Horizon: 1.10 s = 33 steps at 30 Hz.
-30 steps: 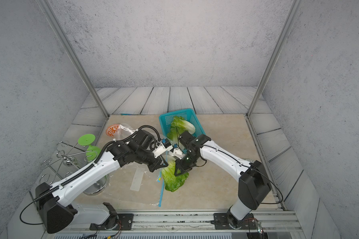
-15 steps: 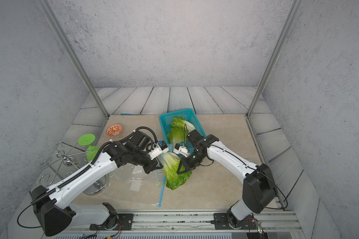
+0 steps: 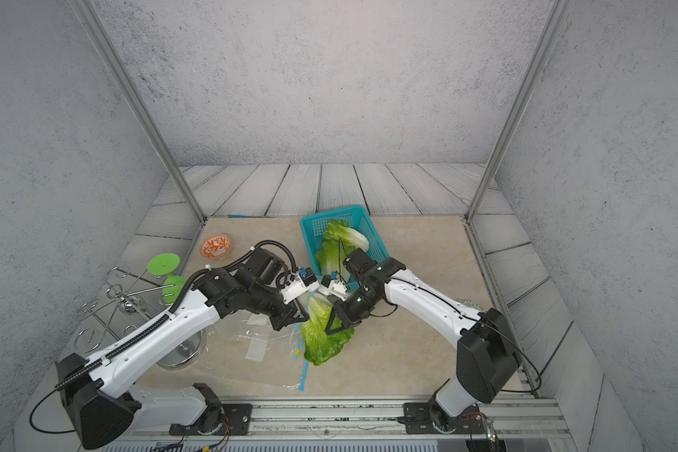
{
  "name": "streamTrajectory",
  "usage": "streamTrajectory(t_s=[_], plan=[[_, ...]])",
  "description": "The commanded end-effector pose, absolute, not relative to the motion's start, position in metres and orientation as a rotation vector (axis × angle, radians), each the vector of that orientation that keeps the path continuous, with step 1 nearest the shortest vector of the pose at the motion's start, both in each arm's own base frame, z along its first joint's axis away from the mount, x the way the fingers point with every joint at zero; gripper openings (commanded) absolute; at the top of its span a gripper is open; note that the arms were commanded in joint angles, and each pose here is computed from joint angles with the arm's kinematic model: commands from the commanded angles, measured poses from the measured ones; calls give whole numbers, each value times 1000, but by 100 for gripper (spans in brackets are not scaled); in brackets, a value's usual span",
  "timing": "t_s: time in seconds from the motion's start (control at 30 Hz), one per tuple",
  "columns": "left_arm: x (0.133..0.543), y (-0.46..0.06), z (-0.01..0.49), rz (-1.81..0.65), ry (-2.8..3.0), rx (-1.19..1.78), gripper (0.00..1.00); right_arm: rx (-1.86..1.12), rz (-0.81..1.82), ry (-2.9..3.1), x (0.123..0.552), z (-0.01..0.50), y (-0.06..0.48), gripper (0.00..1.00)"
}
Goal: Put the chinese cabbages into a zipper bag and zip it
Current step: Place the Chinese cabbage in the zipper food storage bag.
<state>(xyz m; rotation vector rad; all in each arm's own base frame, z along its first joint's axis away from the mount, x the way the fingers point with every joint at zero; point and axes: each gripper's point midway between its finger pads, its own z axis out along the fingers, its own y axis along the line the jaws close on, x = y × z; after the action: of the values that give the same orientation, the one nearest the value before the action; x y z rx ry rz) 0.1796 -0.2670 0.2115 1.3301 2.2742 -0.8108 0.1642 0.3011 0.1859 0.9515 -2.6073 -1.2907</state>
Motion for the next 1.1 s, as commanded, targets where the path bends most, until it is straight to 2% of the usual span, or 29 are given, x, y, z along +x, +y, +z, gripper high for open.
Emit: streamTrajectory(t_s=[0.0, 0.2, 0.3, 0.43, 0.67, 0.9, 1.07], plan=[[170, -274, 208, -867, 2210, 1402, 0, 900, -1518, -2507, 176, 214, 317, 10], [164, -269, 212, -857, 2168, 1437, 0, 838, -1449, -2547, 181, 197, 302, 9], [168, -263, 210, -783, 2175, 1454, 0, 949, -1294, -2581, 167, 184, 298, 8], [179, -262, 213, -720, 2164, 1455, 0, 1019, -1215, -2532, 146, 177, 297, 6], [177, -283, 224, -862, 2115, 1421, 0, 954, -1290, -2513, 157, 179, 313, 4], [177, -263, 222, -771, 2160, 1389, 0, 756, -1391, -2613, 187, 185, 287, 0], [196, -255, 228, -752, 2185, 1308, 0, 947, -1097, -2658, 162, 172, 268, 2]])
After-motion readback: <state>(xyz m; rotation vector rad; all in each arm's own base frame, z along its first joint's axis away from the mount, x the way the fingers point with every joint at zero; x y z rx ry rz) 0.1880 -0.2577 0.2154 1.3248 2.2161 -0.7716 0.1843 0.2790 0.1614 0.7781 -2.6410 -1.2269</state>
